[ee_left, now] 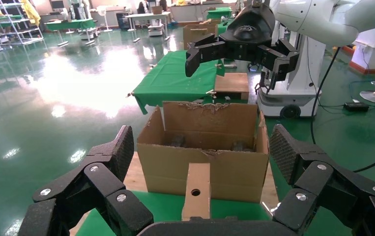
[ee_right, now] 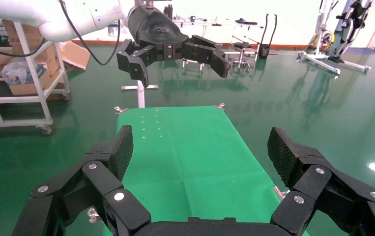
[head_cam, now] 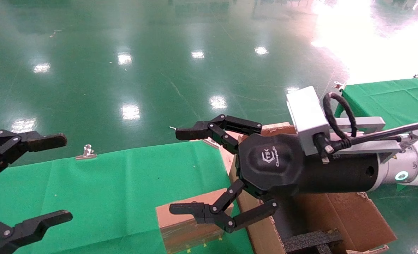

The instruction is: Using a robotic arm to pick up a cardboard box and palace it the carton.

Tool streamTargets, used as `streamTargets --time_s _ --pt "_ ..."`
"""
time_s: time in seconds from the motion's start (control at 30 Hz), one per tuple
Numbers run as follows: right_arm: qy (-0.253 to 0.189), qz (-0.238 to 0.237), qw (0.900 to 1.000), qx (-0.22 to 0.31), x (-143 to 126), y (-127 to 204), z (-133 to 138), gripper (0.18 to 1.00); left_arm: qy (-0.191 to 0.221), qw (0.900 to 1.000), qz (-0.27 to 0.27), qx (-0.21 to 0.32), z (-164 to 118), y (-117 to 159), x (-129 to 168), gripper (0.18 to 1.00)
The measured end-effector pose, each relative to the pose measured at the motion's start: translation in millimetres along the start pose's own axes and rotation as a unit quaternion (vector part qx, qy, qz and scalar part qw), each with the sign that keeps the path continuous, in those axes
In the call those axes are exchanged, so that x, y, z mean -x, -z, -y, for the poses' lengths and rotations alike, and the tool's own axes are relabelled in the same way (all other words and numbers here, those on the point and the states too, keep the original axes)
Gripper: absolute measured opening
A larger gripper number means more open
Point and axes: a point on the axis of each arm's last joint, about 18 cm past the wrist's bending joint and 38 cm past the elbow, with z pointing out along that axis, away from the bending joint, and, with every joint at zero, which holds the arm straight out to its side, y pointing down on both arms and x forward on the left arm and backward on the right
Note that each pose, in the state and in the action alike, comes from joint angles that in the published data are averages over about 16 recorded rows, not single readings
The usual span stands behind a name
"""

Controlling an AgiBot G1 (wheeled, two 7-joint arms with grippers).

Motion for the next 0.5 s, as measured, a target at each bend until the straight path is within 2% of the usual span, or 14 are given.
streamTargets --time_s 0.5 --pt "0.000 0.000 1.000 0.000 0.0 0.0 0.0 1.001 0.000 1.0000 0.000 0.000 0.0 0.0 0.0 1.001"
